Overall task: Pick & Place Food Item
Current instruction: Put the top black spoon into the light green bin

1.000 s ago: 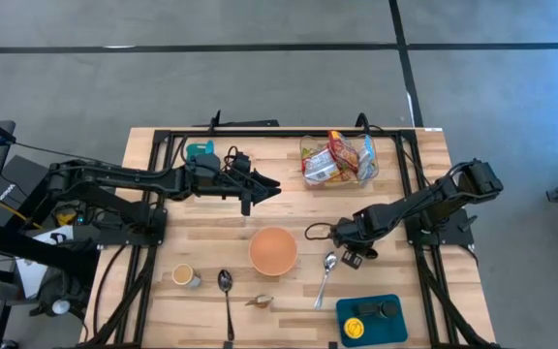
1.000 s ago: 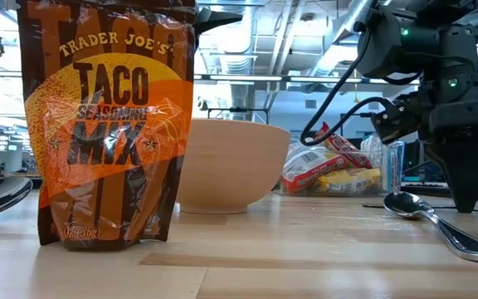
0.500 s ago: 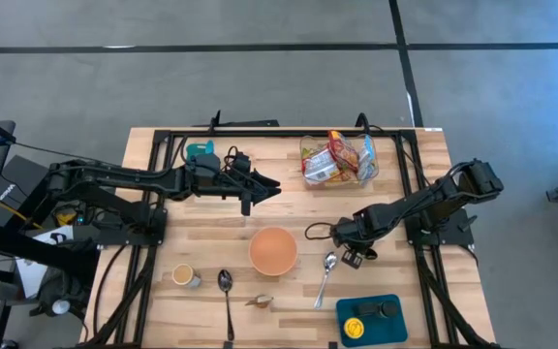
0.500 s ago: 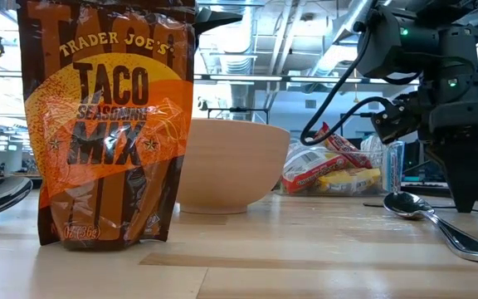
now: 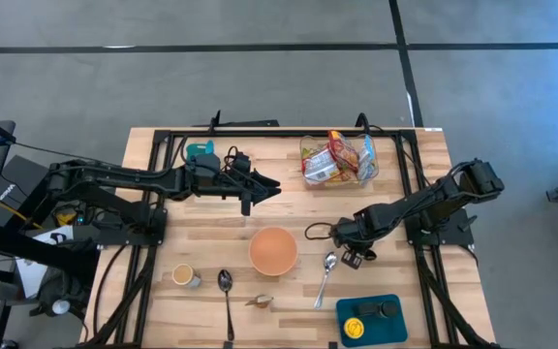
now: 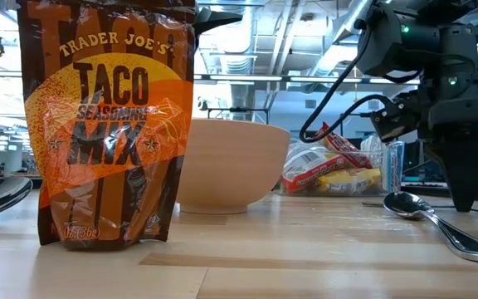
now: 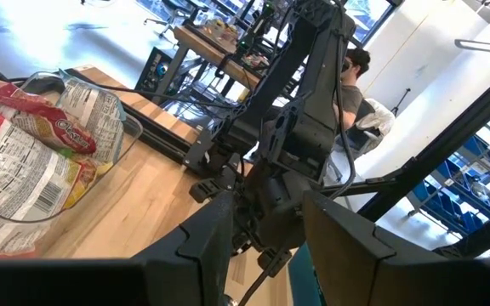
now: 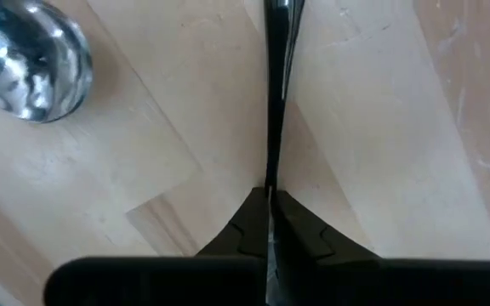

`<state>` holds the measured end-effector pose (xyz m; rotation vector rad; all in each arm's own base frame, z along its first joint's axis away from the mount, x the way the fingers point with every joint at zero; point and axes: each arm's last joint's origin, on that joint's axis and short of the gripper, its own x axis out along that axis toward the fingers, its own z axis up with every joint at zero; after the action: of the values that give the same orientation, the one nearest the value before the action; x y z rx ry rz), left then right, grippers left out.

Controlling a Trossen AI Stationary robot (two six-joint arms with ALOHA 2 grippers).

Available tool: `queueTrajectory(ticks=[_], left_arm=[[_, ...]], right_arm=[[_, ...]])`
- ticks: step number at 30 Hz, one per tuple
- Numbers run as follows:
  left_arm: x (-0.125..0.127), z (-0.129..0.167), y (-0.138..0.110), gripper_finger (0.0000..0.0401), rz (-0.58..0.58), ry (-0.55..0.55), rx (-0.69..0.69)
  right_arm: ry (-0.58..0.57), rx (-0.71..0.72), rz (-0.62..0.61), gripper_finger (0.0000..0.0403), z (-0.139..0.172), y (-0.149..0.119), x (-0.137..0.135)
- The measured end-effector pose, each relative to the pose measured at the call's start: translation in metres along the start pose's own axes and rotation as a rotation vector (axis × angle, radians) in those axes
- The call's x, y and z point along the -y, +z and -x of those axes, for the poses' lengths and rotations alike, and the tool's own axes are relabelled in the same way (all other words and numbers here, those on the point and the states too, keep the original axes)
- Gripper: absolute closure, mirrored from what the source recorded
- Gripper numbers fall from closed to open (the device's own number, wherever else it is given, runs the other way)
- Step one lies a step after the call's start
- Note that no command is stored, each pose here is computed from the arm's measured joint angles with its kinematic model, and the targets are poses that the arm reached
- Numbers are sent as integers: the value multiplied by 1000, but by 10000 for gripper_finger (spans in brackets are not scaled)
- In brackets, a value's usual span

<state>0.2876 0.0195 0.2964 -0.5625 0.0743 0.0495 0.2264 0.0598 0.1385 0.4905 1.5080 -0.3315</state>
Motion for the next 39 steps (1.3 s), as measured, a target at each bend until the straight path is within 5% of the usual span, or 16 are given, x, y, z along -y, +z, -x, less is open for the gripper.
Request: queueTrajectory(ticks=[9, 32, 39], left_arm=[[0, 0, 0, 261, 0, 0, 0], [0, 0, 2, 261, 4, 22, 33], [-2, 0, 3, 261, 239, 73, 83]], right_arm=[[33, 135, 20, 403, 36, 2, -3], [-8, 776, -88, 403, 144, -5, 12], [-51, 775, -101, 403, 141, 2, 13]])
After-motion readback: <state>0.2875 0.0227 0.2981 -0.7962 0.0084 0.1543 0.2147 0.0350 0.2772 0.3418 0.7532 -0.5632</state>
